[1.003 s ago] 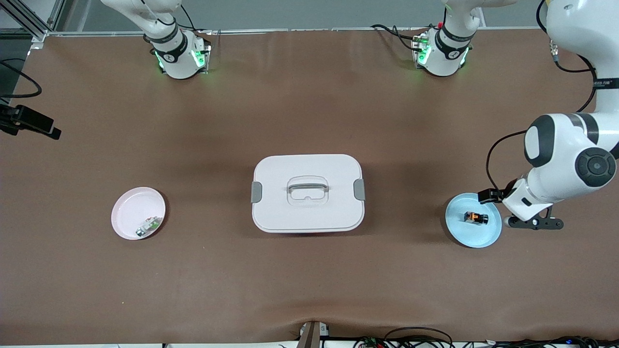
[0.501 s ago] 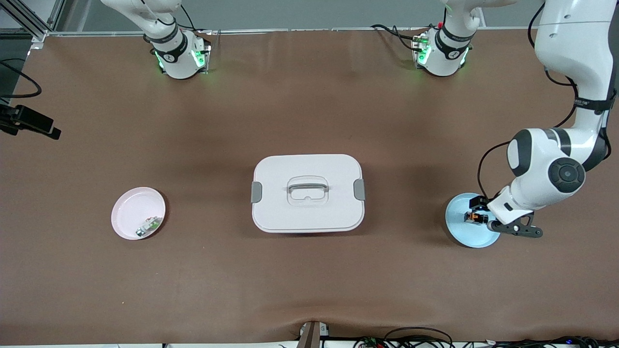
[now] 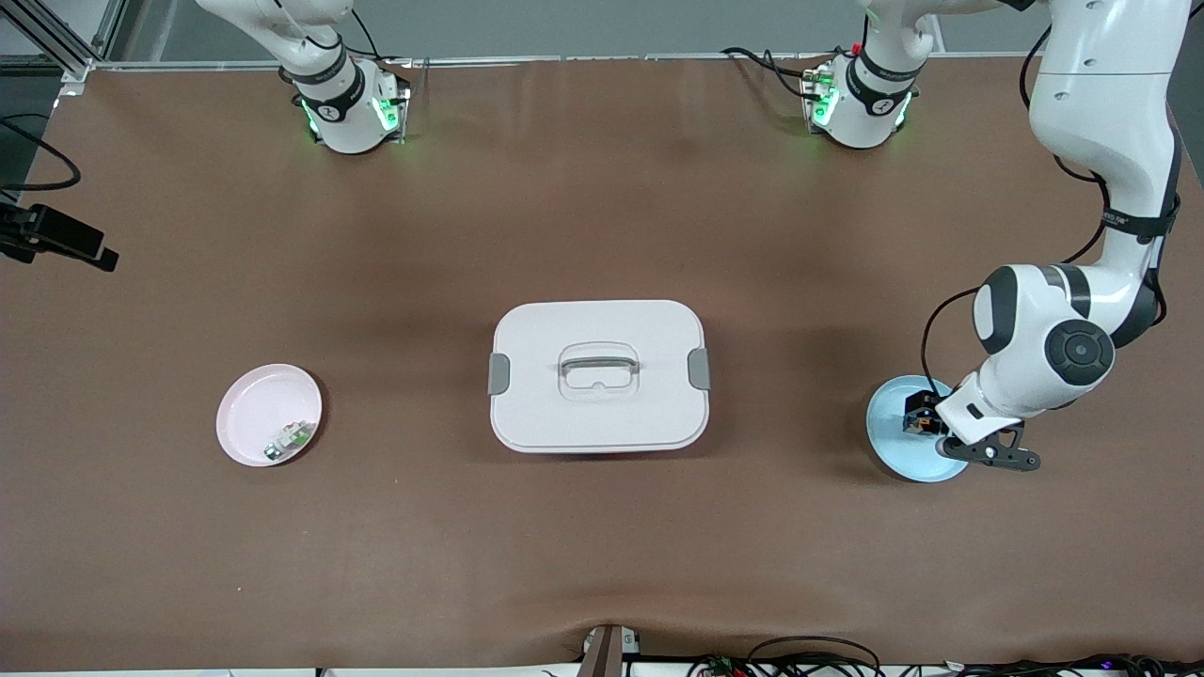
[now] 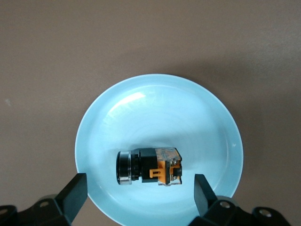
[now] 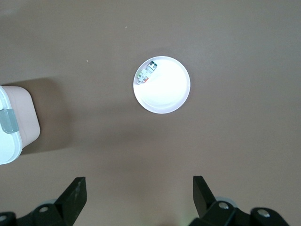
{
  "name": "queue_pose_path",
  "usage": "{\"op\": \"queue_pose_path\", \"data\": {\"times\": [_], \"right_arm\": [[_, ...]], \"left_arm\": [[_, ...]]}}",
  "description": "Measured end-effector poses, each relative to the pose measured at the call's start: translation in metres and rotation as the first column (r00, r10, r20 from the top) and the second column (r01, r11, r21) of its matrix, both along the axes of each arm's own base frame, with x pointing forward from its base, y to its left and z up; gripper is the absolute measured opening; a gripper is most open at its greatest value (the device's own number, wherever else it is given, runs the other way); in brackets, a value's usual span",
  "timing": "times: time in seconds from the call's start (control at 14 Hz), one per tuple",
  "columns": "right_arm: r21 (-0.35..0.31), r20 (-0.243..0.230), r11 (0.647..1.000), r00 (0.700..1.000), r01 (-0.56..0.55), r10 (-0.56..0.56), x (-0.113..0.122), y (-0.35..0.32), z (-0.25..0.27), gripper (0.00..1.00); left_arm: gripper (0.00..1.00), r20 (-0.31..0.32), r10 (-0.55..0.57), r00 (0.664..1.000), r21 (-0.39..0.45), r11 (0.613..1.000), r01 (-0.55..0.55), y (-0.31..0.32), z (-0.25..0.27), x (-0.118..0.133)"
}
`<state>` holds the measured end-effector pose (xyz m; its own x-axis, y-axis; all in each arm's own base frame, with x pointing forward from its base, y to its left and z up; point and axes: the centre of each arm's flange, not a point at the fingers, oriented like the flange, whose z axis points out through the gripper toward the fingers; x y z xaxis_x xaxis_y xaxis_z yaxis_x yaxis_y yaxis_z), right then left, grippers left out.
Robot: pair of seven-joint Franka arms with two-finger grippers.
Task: Transfer orange switch to right arm and place
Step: 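Lower the left gripper over the orange switch and close on it, then lift the orange switch off the blue plate with the left gripper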
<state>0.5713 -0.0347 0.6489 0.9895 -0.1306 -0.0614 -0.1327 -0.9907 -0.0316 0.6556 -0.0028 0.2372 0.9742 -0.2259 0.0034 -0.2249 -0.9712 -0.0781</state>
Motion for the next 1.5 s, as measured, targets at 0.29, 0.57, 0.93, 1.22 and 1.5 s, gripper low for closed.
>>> {"op": "queue_pose_path", "data": {"times": [0.29, 0.57, 0.93, 1.22, 1.5], "right_arm": [[0.0, 0.0, 1.0, 1.0, 0.0, 0.0, 0.0, 0.0, 0.0, 1.0], [0.0, 0.0, 1.0, 1.0, 0.0, 0.0, 0.0, 0.0, 0.0, 1.0], [0.0, 0.0, 1.0, 1.0, 0.0, 0.0, 0.0, 0.0, 0.0, 1.0], [0.0, 0.0, 1.0, 1.0, 0.0, 0.0, 0.0, 0.0, 0.0, 1.0], [0.0, 0.0, 1.0, 1.0, 0.0, 0.0, 0.0, 0.0, 0.0, 1.0]], "left_arm": [[1.0, -0.009, 0.003, 1.0, -0.002, 1.0, -0.003, 0.002, -0.022, 0.0], [1.0, 0.0, 0.004, 1.0, -0.006, 1.0, -0.004, 0.002, -0.031, 0.002], [1.0, -0.001, 0.03, 1.0, -0.026, 0.999, -0.03, 0.002, -0.04, 0.006], [1.0, -0.006, 0.036, 0.999, -0.031, 0.999, -0.037, 0.002, -0.046, 0.006], [1.0, -0.006, 0.037, 0.999, -0.031, 0.999, -0.037, 0.002, -0.048, 0.006]]}}
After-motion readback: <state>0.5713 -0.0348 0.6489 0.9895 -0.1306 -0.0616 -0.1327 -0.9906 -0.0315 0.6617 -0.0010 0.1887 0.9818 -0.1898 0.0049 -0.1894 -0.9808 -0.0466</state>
